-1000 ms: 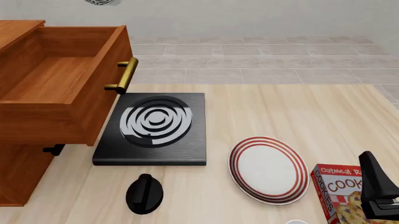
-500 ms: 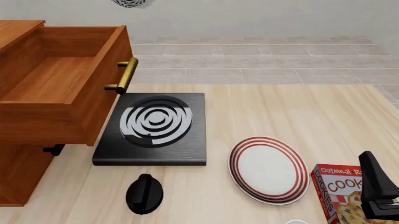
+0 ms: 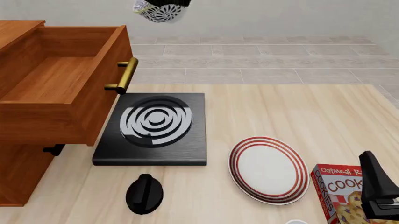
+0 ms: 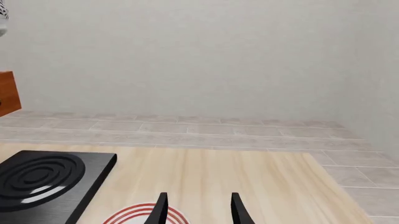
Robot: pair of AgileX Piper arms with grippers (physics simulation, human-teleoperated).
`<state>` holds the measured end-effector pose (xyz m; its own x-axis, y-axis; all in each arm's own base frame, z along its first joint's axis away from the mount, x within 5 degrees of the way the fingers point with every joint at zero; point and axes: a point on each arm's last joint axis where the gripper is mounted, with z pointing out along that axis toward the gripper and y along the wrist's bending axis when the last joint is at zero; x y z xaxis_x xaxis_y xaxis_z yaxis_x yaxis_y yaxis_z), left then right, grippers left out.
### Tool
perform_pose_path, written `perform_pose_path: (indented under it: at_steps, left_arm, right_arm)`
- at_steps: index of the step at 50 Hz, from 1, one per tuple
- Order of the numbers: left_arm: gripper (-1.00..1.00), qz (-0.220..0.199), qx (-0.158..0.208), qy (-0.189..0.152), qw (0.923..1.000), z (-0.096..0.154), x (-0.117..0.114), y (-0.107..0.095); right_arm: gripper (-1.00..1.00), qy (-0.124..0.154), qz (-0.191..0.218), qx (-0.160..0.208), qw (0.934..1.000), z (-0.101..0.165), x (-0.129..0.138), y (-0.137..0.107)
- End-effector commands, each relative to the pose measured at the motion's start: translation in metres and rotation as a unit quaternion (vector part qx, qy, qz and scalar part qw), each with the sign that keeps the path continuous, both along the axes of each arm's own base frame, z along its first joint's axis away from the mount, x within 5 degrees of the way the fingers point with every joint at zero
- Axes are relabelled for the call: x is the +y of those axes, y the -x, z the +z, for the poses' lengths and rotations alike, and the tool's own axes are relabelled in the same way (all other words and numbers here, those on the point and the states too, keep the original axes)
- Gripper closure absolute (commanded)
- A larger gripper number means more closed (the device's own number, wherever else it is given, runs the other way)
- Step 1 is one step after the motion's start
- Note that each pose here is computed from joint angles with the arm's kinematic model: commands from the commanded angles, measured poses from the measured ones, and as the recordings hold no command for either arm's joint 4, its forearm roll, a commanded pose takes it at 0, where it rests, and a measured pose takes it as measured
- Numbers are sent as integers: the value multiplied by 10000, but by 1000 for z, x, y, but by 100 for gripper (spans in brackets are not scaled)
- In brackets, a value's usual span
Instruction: Pick the akita bowl in the top layer of the wooden cabinet and place it on the plate.
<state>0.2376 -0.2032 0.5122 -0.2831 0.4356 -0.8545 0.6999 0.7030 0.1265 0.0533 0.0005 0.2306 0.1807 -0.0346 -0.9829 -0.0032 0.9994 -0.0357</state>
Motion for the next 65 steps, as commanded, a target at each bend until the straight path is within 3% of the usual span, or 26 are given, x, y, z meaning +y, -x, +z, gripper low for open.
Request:
perform_pose_path:
  at_steps: [1, 48, 65]
  left_arm:
    - [100, -242, -6, -23, 9997, -6, -18, 2]
    - [100, -1003, 18, -570, 9933, -59, -73, 0]
    - [100, -1294, 10, -943, 9871, -94, -89, -4]
  right_arm:
    - [-100, -12, -10, -5, 10000, 0, 0, 0]
    - [-100, -64, -18, -4, 10000, 0, 0, 0]
    - [-100, -80, -20, -12, 10000, 0, 0, 0]
